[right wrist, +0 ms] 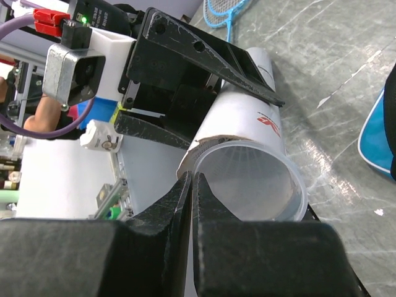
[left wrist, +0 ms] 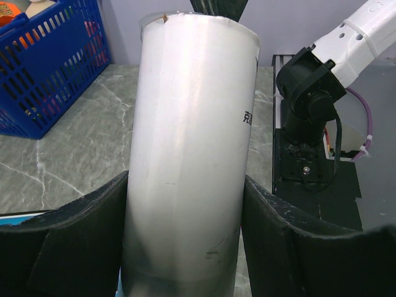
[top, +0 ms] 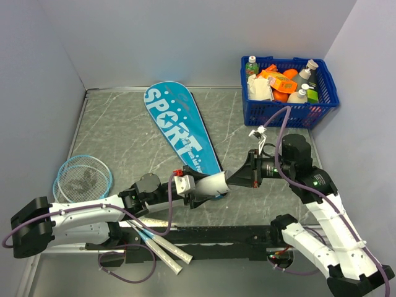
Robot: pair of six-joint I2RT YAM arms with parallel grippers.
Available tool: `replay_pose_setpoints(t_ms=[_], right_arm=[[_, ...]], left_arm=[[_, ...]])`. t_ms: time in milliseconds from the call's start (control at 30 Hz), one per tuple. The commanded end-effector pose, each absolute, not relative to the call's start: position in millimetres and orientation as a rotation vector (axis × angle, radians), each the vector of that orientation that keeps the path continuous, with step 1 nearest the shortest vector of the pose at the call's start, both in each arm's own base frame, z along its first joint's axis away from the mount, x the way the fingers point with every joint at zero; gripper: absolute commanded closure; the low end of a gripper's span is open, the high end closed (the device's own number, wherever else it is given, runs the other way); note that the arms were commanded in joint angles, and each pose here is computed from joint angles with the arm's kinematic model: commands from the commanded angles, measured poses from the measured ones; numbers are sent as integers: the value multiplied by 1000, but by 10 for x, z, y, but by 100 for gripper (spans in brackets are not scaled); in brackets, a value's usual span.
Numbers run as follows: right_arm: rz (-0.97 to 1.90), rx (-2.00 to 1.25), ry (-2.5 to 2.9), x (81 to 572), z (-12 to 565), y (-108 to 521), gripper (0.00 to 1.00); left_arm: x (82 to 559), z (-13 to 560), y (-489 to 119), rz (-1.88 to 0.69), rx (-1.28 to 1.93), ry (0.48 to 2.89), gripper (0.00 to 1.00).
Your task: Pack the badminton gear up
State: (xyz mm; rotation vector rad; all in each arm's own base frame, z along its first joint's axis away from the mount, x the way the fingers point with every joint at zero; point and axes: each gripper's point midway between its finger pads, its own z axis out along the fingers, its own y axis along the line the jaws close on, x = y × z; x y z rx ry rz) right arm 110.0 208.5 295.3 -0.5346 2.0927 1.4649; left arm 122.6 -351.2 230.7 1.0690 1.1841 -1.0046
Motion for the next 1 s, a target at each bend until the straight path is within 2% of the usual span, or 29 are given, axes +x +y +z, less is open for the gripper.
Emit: replay_pose_setpoints(t_ms=[0,967], right_arm=[[1476,-565,2050,1102,3022,2149,93],[1427,-586,2008,966,3258,2090,95]], left_arm=[[1144,2409,-3513,-1084,1016,1179,99],[1142,2396,-3529,-1085,1020,1182,99]])
